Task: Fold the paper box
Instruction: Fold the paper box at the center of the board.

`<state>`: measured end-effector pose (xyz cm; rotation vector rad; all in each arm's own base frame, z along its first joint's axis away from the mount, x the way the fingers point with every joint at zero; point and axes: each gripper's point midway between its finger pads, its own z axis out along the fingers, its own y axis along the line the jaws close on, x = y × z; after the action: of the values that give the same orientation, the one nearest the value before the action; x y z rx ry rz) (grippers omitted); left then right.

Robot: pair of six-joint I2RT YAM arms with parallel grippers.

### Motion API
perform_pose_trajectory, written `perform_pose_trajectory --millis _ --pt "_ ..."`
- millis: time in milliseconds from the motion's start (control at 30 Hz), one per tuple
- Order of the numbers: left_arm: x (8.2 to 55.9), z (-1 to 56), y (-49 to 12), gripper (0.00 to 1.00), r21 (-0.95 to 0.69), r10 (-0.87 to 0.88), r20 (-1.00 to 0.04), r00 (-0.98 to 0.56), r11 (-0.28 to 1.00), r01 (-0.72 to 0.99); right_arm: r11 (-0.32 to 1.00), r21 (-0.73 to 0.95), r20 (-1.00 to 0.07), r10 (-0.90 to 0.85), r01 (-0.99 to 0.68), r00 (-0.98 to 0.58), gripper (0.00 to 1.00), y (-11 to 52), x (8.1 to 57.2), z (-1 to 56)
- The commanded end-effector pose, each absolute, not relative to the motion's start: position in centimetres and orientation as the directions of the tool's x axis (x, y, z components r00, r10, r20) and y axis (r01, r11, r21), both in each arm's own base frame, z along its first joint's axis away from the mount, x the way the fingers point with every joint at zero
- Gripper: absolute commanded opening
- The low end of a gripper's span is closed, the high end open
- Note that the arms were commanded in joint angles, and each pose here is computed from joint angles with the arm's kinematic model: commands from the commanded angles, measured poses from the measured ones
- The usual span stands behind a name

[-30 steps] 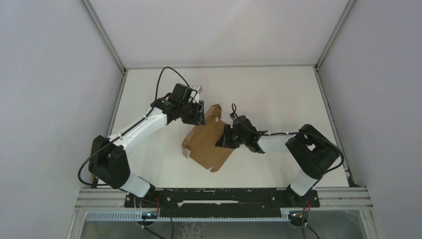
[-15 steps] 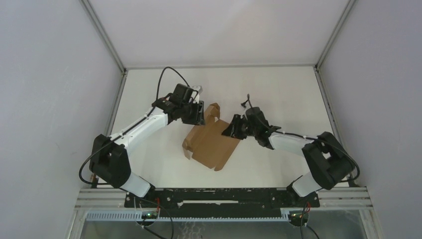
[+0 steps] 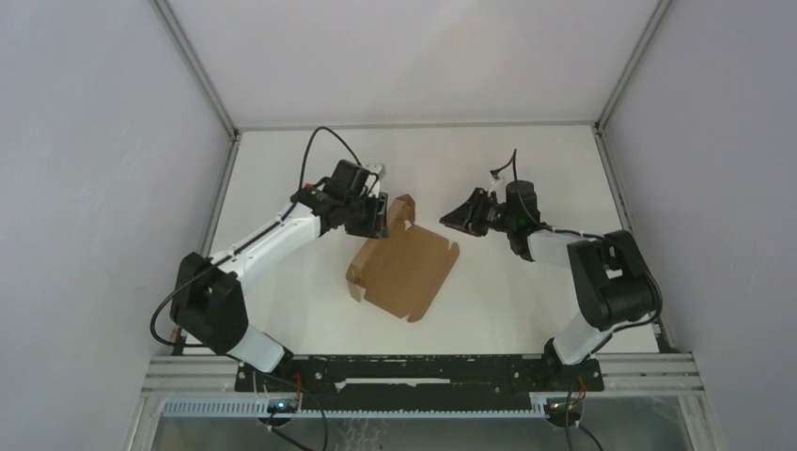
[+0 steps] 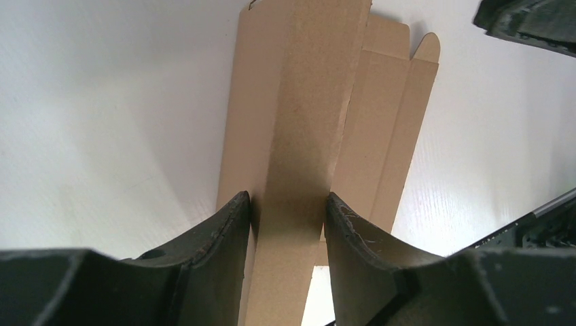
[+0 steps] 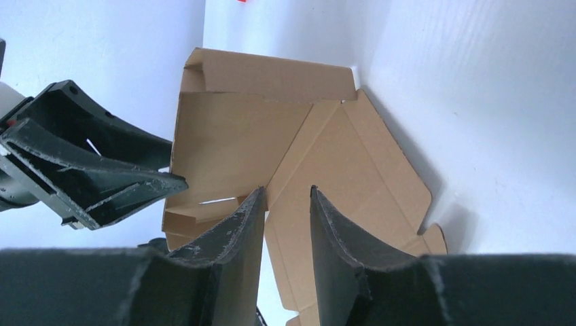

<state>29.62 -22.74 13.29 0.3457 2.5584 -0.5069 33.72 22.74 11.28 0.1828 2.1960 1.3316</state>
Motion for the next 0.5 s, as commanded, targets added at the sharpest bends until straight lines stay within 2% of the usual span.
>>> perform_pose_trajectory --millis 0,233,467 --pt "29.2 13.4 -22.9 0.48 -0.261 0.174 -0.501 -0.847 0.903 0.340 0.358 0.881 -0.438 0.364 -0.310 -0.822 0.39 24.6 35.8 14.7" --pt "29.1 13.4 -22.8 0.48 -0.240 0.193 -0.495 -0.847 0.906 0.347 0.268 0.896 -0.434 0.370 -0.354 -0.821 0.42 25.2 38.8 14.5" --pt "29.0 13.3 -23.0 0.48 -0.231 0.215 -0.486 -0.847 0.903 0.362 0.242 0.900 -0.432 0.389 -0.362 -0.814 0.42 25.6 41.9 13.4"
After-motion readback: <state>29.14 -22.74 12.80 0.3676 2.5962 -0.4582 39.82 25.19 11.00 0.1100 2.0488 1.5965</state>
